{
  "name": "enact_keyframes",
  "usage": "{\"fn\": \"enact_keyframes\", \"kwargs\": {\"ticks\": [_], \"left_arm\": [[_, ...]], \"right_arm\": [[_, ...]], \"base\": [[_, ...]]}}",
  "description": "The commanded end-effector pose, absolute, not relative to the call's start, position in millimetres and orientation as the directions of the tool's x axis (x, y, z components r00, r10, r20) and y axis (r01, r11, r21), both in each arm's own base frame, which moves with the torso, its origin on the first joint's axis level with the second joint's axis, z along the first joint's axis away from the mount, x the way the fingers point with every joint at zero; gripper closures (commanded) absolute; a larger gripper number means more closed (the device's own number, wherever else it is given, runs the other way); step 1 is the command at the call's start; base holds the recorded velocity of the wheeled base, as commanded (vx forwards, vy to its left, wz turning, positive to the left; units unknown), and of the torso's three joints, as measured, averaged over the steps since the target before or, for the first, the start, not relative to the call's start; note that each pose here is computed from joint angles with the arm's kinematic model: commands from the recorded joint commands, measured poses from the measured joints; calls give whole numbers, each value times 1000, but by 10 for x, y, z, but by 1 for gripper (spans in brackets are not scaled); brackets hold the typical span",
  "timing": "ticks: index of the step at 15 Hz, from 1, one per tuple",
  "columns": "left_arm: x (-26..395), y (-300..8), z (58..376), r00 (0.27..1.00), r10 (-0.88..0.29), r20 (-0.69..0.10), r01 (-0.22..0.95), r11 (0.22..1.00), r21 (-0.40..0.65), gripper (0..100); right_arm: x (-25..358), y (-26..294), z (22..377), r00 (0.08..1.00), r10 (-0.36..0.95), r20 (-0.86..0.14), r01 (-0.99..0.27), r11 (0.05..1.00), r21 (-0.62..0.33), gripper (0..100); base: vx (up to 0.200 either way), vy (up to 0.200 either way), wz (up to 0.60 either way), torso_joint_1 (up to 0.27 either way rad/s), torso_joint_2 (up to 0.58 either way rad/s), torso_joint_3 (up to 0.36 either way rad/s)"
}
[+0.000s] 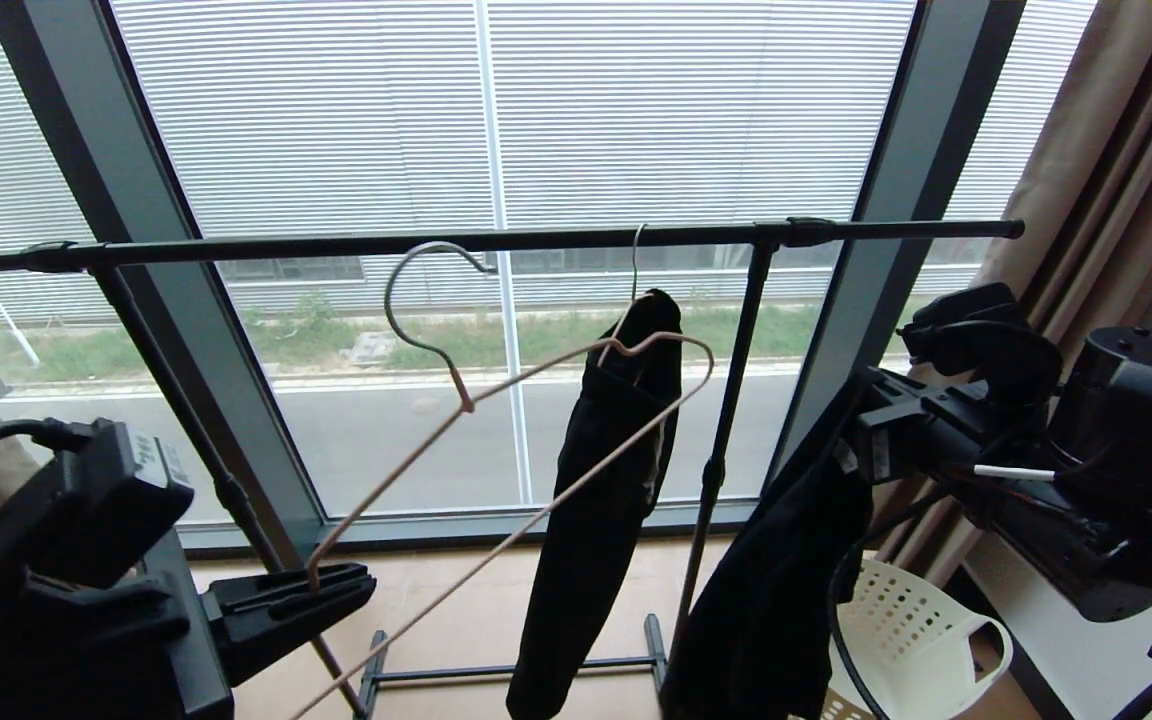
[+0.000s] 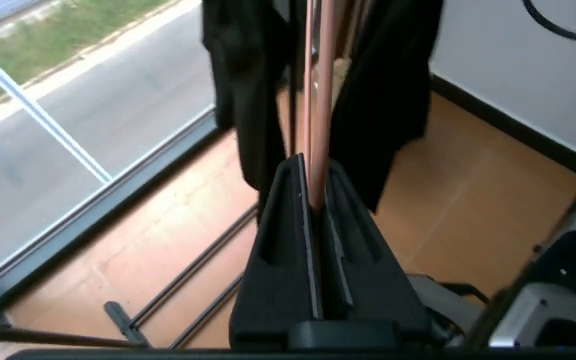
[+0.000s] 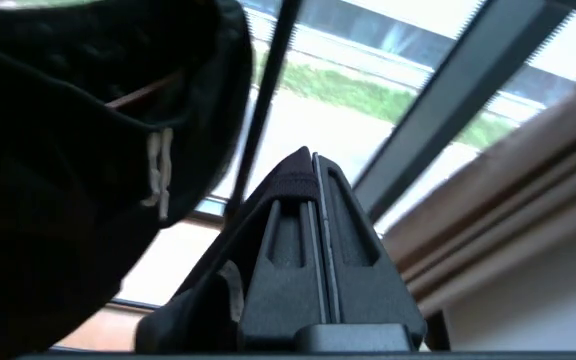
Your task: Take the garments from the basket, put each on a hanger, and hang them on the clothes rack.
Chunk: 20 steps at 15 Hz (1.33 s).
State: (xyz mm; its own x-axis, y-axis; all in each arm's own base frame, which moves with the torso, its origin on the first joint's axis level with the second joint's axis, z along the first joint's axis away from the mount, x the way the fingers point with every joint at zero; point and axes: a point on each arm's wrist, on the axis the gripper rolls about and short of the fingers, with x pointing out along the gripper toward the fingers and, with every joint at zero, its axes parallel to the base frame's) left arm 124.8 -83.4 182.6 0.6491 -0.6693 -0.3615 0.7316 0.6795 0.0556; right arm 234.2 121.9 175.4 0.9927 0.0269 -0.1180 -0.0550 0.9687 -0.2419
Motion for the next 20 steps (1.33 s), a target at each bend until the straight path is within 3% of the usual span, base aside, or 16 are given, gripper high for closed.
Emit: {"fn": "enact_keyframes", "kwargs": {"ticks": [1, 8, 20], "left_arm": [[1278, -990, 1715, 578, -699, -422, 781, 623, 38, 100], [1341, -1272, 1576, 471, -727, -499, 844, 537, 14, 100], [1626, -1490, 1529, 496, -726, -476, 829, 559, 12, 100]], "right_arm": [[2407, 1255, 1700, 992, 20, -128, -51, 968, -248, 100], [2481, 1302, 1683, 995, 22, -93, -43, 973, -229, 100], [2379, 1404, 1635, 991, 71, -110, -96, 967, -236, 100]], "base": [[0, 0, 0, 0, 0, 0], [0, 0, 0, 0, 0, 0], [0, 0, 0, 0, 0, 0]]}}
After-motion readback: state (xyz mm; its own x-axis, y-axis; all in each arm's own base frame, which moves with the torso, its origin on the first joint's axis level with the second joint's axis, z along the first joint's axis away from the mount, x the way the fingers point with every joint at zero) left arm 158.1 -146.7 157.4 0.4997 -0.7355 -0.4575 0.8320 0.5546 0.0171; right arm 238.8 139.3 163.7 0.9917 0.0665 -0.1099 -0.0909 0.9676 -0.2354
